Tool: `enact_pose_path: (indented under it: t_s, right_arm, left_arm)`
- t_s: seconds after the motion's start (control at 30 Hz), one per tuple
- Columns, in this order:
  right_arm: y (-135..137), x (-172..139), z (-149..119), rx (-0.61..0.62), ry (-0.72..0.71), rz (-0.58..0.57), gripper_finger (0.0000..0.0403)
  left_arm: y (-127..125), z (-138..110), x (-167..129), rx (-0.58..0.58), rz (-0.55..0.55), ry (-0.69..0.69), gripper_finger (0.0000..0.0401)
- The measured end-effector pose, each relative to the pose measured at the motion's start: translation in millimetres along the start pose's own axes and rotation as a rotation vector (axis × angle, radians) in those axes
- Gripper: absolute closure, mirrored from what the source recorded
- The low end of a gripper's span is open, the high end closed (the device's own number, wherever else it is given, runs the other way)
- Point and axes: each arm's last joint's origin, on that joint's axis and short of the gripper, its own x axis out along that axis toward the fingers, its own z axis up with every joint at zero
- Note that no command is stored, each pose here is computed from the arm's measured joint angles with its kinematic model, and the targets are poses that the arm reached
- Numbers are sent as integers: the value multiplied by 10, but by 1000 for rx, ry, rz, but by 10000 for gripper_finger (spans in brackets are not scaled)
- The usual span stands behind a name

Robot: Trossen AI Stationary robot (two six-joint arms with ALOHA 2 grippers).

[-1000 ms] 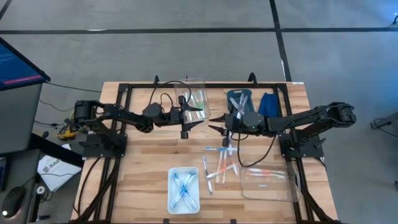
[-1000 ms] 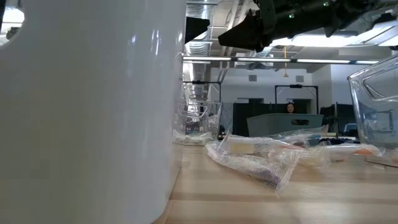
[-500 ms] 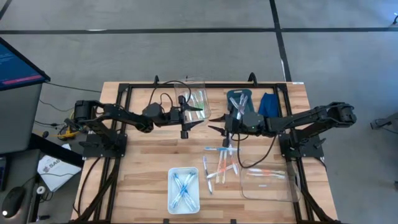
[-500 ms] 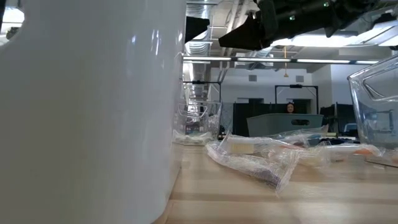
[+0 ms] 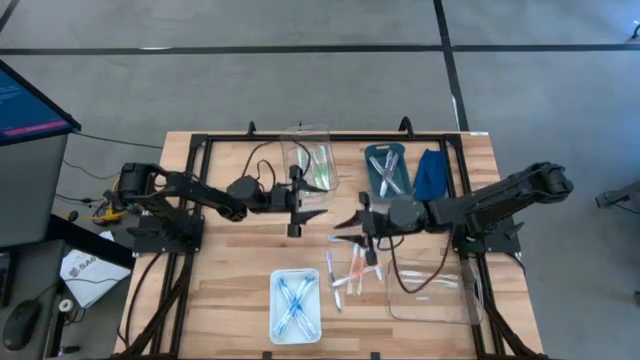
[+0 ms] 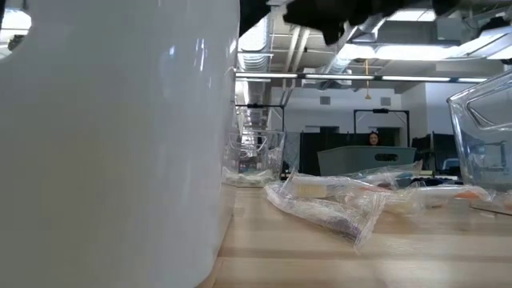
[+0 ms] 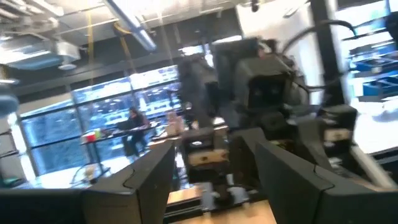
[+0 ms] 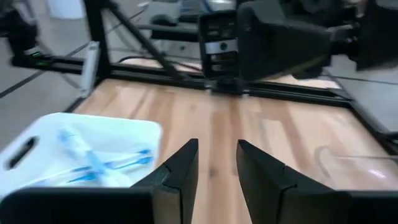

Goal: Pick & Place Toothbrushes
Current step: Put the orange toothbrush into the bottom transparent bin

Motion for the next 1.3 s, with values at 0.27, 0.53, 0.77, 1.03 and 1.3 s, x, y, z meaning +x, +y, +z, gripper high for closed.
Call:
enact_pose_path:
  t_s: [0.27, 0.53, 0.77, 1.03, 1.3]
  right_arm:
    - [301, -70, 242, 25, 138, 99, 300]
    - [349, -85, 118, 5, 277, 107, 300]
    - [260, 121, -109, 30, 431, 60, 300]
    - [432, 549, -8, -73, 590, 118, 300]
    - [467, 792, 53, -88, 786, 160, 274]
  left_arm:
    - [-244, 186, 0, -19, -87, -16, 183]
    - [-214, 411, -124, -23, -121, 95, 183]
    - [-208, 350, -289, -17, -123, 163, 183]
    - [-192, 300, -341, -13, -114, 183, 183]
    - [-226, 273, -355, -21, -131, 208, 183]
